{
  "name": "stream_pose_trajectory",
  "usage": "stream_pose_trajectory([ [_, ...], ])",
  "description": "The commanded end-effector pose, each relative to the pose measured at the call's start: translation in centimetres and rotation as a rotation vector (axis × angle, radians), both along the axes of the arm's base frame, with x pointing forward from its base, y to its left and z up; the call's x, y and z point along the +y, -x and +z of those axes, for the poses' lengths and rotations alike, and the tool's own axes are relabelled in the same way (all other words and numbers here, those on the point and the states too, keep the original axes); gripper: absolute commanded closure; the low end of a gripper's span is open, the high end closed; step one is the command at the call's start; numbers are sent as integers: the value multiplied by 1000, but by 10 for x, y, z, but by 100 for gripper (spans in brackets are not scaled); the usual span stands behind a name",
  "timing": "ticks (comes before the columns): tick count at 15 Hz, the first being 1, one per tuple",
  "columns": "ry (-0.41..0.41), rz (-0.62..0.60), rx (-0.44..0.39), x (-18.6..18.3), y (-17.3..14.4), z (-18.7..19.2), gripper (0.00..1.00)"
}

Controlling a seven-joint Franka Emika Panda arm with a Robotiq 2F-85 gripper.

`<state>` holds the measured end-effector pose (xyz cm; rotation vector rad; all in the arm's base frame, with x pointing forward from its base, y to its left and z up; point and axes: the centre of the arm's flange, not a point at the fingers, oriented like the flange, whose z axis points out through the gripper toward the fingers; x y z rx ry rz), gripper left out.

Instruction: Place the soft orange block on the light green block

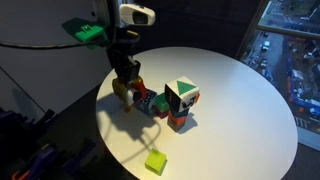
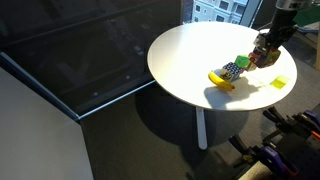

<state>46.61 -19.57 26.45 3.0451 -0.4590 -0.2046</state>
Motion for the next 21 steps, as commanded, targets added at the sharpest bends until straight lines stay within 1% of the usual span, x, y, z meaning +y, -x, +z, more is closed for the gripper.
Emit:
stream_pose_trajectory([
  [1,24,-42,-27,-12,26,9,84],
  [7,34,-162,-44,-47,42,-1,84],
  [10,42,-200,-49,-61,50,-6,80],
  [11,48,-205,-53,-65,52,-9,75],
  [12,53,-210,-58,-69,54,-11,75],
  [13,56,-215,-60,-74,55,-14,86],
  [16,49,-238,-53,-85,56,-25,87],
  [21,31,-274,-15,-97,58,-45,87],
])
